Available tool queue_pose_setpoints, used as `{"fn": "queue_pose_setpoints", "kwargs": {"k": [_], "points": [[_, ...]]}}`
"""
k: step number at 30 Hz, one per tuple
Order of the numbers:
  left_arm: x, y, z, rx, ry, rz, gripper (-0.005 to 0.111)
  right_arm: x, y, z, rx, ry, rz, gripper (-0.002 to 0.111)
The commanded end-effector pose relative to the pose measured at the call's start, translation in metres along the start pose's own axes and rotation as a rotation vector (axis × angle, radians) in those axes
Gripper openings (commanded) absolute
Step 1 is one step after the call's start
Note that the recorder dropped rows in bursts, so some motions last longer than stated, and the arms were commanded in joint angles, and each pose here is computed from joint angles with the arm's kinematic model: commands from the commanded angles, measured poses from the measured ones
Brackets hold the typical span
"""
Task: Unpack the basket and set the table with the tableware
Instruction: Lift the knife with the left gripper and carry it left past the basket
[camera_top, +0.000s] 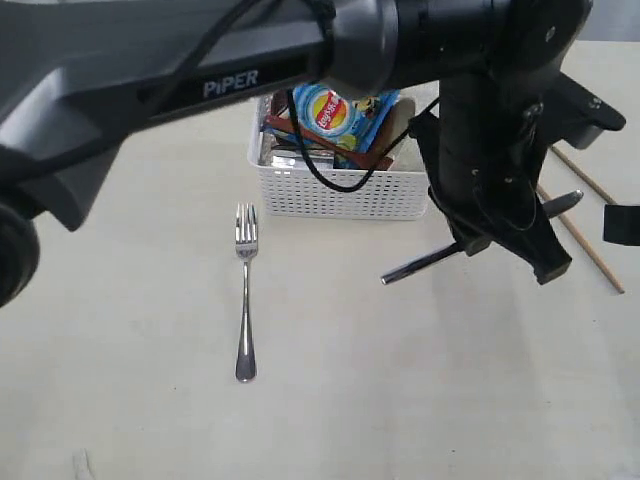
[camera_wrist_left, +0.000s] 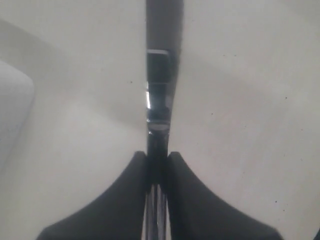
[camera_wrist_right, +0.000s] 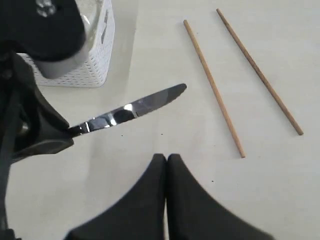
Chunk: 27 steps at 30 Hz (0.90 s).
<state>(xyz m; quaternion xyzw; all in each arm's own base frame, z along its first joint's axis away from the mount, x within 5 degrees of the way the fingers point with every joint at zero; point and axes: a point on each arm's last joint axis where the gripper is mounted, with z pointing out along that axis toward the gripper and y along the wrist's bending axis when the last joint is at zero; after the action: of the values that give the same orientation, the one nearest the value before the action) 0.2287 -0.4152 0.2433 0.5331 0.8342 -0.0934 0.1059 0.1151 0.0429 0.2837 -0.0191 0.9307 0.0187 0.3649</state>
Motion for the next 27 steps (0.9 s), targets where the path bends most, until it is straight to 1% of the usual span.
{"fn": "queue_pose_setpoints", "kwargs": {"k": [1, 6, 11, 15, 21, 24, 27], "points": [[0.008, 0.018, -0.029, -0.027, -0.034, -0.058, 0.000, 0.001, -0.001, 0.000, 0.005, -0.004, -0.011, 0.000], [0.028, 0.047, -0.052, -0.048, -0.036, -0.146, 0.000, 0.001, -0.001, 0.000, 0.005, -0.004, -0.011, 0.000], [0.057, 0.074, -0.066, -0.072, -0.040, -0.233, 0.000, 0.001, -0.001, 0.000, 0.002, -0.001, -0.009, 0.000], [0.084, 0.088, -0.073, -0.088, -0.039, -0.295, 0.000, 0.001, -0.001, 0.000, 0.002, -0.001, -0.009, 0.000], [0.135, 0.114, -0.079, -0.121, -0.033, -0.457, 0.000, 0.001, -0.001, 0.000, 0.000, 0.001, -0.006, 0.000], [0.159, 0.121, -0.074, -0.131, -0.020, -0.542, 0.000, 0.001, -0.001, 0.000, 0.000, 0.001, -0.006, 0.000], [0.176, 0.124, -0.072, -0.149, -0.019, -0.632, 0.000, 0.001, -0.001, 0.000, 0.000, 0.001, -0.006, 0.000]]}}
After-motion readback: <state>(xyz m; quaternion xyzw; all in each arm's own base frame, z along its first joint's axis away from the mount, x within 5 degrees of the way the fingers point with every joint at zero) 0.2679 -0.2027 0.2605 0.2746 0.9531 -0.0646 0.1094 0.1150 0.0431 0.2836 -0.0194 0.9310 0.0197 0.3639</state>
